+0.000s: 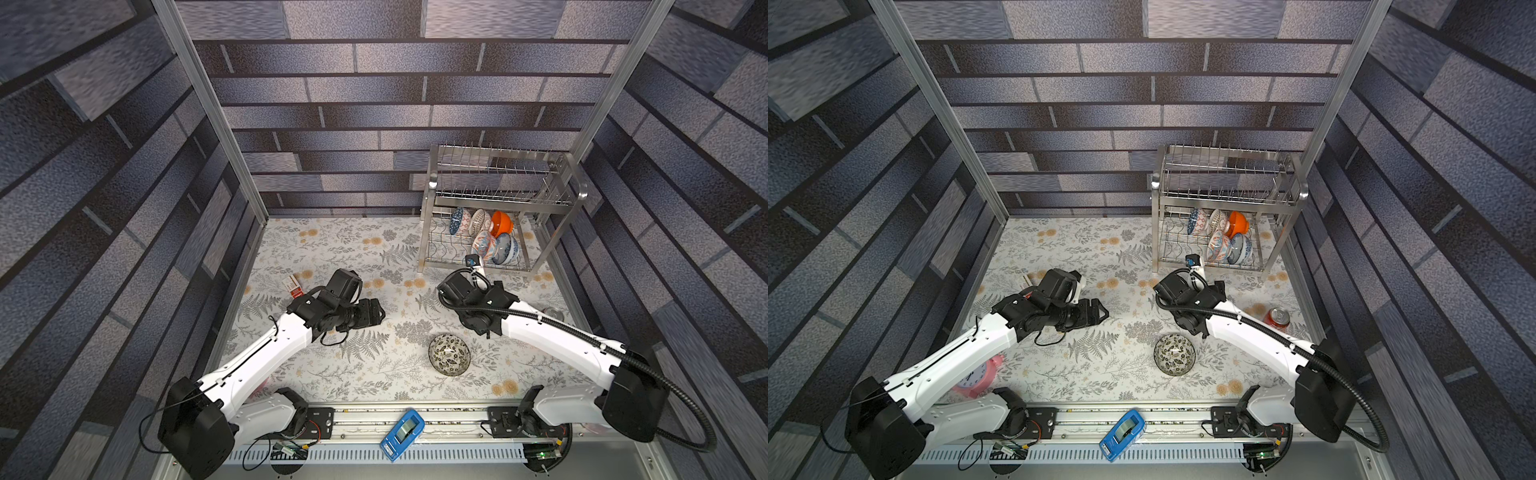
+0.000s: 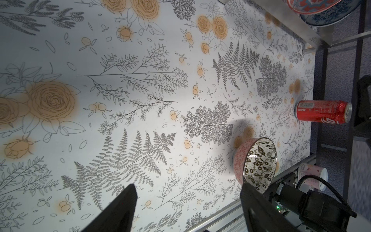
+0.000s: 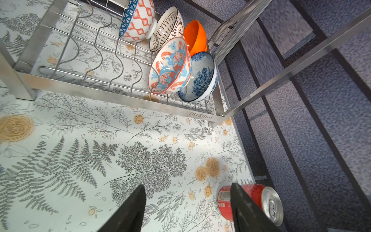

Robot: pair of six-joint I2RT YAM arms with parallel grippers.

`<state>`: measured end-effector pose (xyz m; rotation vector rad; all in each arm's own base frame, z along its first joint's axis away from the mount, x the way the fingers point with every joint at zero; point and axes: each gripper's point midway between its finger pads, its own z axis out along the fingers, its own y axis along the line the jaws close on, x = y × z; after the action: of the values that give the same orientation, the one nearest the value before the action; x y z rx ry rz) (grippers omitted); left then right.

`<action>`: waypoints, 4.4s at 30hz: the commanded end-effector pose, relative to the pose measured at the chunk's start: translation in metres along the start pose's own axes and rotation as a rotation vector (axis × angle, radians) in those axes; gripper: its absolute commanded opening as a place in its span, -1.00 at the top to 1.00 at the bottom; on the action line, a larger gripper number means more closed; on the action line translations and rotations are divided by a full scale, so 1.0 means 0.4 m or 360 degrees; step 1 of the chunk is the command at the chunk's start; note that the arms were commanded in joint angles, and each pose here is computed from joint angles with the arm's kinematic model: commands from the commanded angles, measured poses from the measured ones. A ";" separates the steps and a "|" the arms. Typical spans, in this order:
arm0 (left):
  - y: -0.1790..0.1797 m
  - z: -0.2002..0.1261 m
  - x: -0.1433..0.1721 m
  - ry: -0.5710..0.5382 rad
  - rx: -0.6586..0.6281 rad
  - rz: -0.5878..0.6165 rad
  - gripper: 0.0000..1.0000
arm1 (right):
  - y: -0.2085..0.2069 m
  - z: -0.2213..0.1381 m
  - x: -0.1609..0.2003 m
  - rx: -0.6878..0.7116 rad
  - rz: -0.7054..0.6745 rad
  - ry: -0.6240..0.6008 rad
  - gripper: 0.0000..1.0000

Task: Load bowls into a dish rack
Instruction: Pick up the bowl from the bottom-center of the table.

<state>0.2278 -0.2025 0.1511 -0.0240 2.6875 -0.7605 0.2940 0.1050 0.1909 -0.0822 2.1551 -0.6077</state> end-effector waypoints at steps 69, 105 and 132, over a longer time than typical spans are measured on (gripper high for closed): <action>-0.273 0.307 0.229 0.0531 -0.0121 0.0642 0.27 | 0.024 -0.170 0.214 -0.0976 0.0770 0.0367 -0.91; -0.264 0.344 0.232 0.0583 -0.0225 0.0652 1.00 | 0.016 -0.172 0.227 -0.0975 0.0781 0.0377 -0.92; -0.276 0.248 0.140 0.0325 -0.0077 0.0392 1.00 | 0.084 -0.175 0.208 -0.1058 0.0679 0.0449 -0.92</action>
<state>0.1930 -0.3537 0.0905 0.4651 2.8838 -0.5757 0.1914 0.1308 0.1424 0.1313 2.4734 0.3353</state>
